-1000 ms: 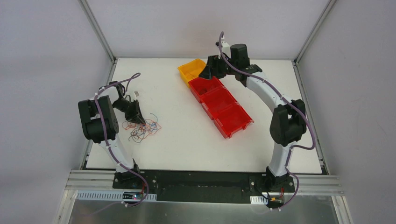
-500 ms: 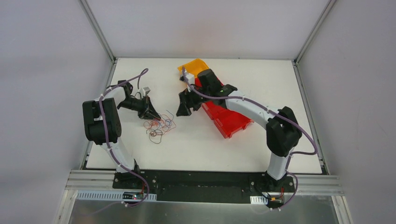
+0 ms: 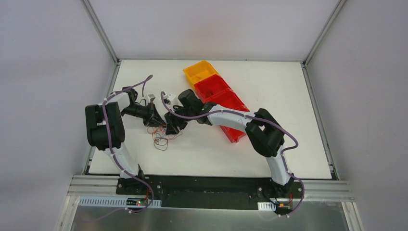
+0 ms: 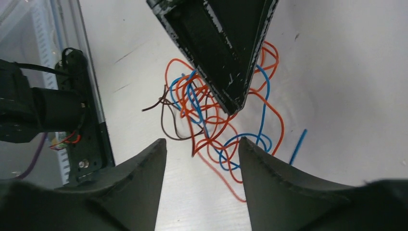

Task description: Untangle the cables

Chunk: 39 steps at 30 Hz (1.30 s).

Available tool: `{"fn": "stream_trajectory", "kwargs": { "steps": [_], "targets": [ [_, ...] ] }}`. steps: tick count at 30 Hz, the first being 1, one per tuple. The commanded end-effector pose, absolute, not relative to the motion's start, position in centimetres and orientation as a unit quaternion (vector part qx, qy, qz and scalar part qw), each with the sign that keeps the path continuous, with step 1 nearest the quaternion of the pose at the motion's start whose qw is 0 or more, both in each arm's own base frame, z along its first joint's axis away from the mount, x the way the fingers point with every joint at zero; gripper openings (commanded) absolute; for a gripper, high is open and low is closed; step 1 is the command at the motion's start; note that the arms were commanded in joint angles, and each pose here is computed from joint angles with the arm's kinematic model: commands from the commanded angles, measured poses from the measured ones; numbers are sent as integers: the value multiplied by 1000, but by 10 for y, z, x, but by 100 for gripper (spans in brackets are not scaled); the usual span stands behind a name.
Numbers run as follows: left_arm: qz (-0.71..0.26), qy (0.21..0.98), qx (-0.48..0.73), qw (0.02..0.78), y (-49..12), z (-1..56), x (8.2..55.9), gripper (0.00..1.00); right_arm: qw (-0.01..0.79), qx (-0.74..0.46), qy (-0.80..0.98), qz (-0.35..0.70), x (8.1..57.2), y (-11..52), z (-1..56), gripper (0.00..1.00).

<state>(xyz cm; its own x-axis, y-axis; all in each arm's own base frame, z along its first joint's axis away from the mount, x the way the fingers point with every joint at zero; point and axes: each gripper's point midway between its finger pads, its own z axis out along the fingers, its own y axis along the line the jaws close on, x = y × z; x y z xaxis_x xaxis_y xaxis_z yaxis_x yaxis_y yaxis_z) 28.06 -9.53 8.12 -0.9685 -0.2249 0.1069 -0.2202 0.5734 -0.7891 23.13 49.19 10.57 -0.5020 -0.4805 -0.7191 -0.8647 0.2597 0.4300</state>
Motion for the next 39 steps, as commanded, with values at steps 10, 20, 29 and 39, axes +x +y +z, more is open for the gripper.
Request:
{"fn": "stream_trajectory", "kwargs": {
  "steps": [10, 20, 29, 39],
  "targets": [
    [-427, 890, -155, 38, -65, 98, 278, 15, 374, -446, 704, 407, 263, 514, 179, 0],
    [-389, 868, -69, 301, 29, 174, 298, 84, 423, -408, 664, 462, 258, 501, 281, 0],
    [-452, 760, 129, 450, -37, 253, 268, 99, 438, -385, 647, 492, 265, 508, 331, 0],
    [-363, 749, 154, 532, -72, 262, 307, 87, 426, -362, 632, 537, 252, 516, 370, 0]
  ]
}}
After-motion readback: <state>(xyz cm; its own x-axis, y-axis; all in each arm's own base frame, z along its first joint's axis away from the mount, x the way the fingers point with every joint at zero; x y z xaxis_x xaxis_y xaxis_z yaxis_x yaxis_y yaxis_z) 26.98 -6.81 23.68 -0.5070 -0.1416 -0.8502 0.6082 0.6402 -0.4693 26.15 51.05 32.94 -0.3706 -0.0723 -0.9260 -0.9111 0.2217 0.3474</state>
